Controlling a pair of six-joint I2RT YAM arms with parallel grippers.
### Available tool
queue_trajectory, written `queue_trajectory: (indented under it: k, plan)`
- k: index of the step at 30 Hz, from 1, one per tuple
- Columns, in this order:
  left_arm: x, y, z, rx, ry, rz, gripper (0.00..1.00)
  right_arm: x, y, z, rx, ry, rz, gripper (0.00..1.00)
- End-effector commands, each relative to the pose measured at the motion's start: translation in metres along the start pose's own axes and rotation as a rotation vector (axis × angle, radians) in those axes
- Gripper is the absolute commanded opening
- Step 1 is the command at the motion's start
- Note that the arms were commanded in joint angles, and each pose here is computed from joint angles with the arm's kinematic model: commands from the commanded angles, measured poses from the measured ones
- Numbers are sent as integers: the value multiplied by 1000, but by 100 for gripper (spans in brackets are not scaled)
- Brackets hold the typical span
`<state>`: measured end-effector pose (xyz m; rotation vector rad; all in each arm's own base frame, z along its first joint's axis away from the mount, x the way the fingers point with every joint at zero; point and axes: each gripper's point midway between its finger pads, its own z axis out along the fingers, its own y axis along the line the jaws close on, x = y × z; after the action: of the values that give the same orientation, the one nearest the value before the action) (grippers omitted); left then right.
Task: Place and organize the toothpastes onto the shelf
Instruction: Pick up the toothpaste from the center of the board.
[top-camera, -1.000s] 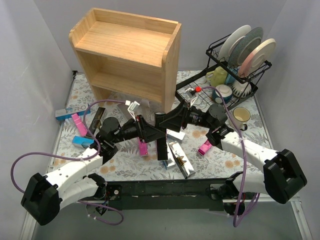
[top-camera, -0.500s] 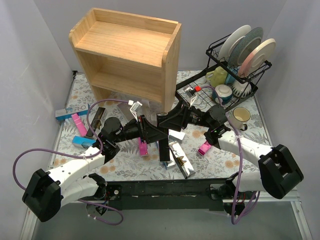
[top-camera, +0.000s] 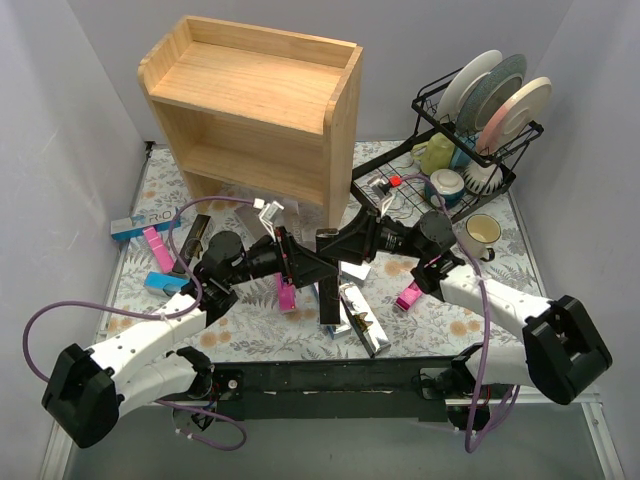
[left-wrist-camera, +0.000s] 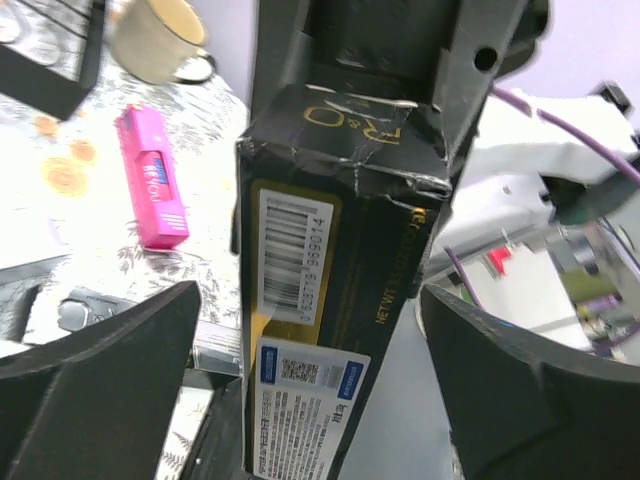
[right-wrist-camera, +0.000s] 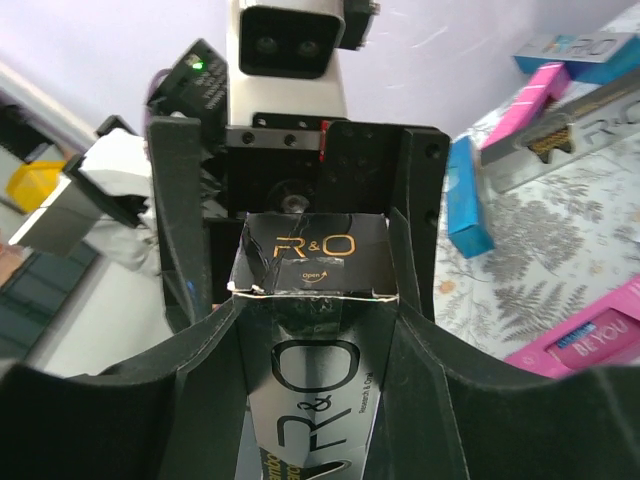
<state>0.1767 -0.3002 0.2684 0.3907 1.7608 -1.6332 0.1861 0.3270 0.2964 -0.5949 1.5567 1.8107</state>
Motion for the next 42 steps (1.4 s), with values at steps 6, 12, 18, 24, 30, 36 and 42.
queue_trajectory:
  k: [6, 12, 18, 24, 30, 36, 42]
  plan:
    - [-30, 29, -25, -310, -125, 178, 98, -29, -63, -41, 578, -77, -38, 31]
    - [-18, 35, -15, -441, -108, 279, 98, -29, -98, -82, 904, -111, 49, 31]
    - [4, 32, 5, -601, -143, 402, 98, -50, -99, -98, 1030, -195, 96, 30]
    - [26, 31, 21, -778, -187, 575, 98, -61, -97, -107, 1102, -219, 104, 29]
    - [35, 23, 38, -922, -231, 682, 98, -63, -98, -106, 1122, -216, 138, 29]
    - [46, 34, 50, -1095, -269, 817, 98, -62, -97, -95, 1081, -214, 175, 29]
    - [54, 43, 64, -1191, -247, 927, 98, -62, -95, -93, 1068, -210, 180, 29]
